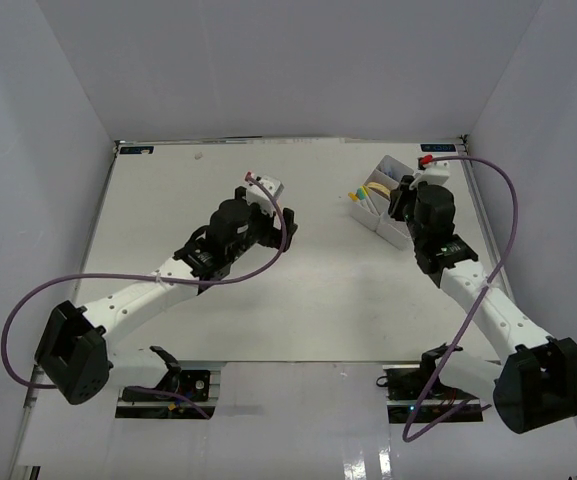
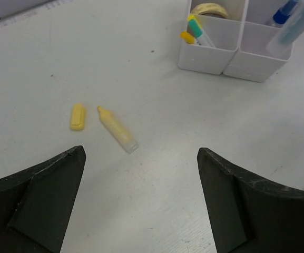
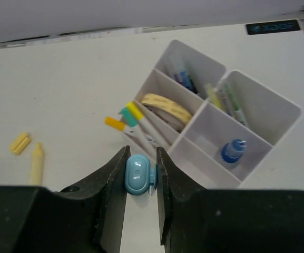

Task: Sort the stationery into containers
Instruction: Place the pen in the storage box.

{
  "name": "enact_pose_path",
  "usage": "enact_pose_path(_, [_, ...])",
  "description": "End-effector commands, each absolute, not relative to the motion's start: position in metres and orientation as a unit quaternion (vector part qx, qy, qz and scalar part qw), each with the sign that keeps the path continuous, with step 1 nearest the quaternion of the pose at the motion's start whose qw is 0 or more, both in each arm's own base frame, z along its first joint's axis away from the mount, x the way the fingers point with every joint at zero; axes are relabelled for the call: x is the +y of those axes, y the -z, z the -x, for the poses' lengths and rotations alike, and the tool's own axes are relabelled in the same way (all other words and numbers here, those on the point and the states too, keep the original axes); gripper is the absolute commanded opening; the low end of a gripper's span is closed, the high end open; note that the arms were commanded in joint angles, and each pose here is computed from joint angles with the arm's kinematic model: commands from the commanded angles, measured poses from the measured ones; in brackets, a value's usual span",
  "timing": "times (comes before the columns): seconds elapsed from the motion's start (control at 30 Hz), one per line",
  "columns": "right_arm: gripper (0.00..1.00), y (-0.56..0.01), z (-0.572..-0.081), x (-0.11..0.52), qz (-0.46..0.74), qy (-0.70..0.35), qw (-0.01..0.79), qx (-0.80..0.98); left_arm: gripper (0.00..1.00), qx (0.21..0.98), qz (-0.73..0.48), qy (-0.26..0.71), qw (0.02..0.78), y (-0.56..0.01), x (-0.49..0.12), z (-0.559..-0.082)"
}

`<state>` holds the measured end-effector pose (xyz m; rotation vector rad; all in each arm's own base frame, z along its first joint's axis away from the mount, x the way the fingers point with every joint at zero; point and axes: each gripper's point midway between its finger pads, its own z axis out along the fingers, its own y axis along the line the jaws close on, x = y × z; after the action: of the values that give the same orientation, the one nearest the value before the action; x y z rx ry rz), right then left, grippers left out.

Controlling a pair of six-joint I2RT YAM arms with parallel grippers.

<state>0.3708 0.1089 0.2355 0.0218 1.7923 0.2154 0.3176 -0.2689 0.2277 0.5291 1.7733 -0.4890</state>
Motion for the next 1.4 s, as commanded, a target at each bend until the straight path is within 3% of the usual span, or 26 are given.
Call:
enact_pose_path(0.0, [0.09,-0.241,-0.385,0.062,-0.055,-0.028,0.638,0.768,0.98,0.799,-0.183,0.149,0.553,-0.213,-0.250,-0.333])
enact_pose_path(0.47, [0.12,-0.195,-0.420,0.032,-0.076,0.002,0.616,0.784,0.98,0.832,-0.146,0.126,0.520,-0.193,-0.237,-0.347])
enact_pose_path(0.83, [0.46,-0.188,-0.417,0.041,-0.072,-0.026,0.618,0.783,0.98,0.844,-0.134,0.122,0.504,-0.183,-0.235,-0.350])
enact_pose_path(1.13, [0.58,-0.223,-0.400,0.065,-0.009,-0.075,0.621,0.780,0.98,0.844,-0.131,0.126,0.504,-0.185,-0.234,-0.351])
enact_pose_path(1.37, [0.61,-0.234,-0.369,0.130,0.075,-0.121,0.589,0.795,0.98,0.844,-0.117,0.116,0.511,-0.188,-0.226,-0.355])
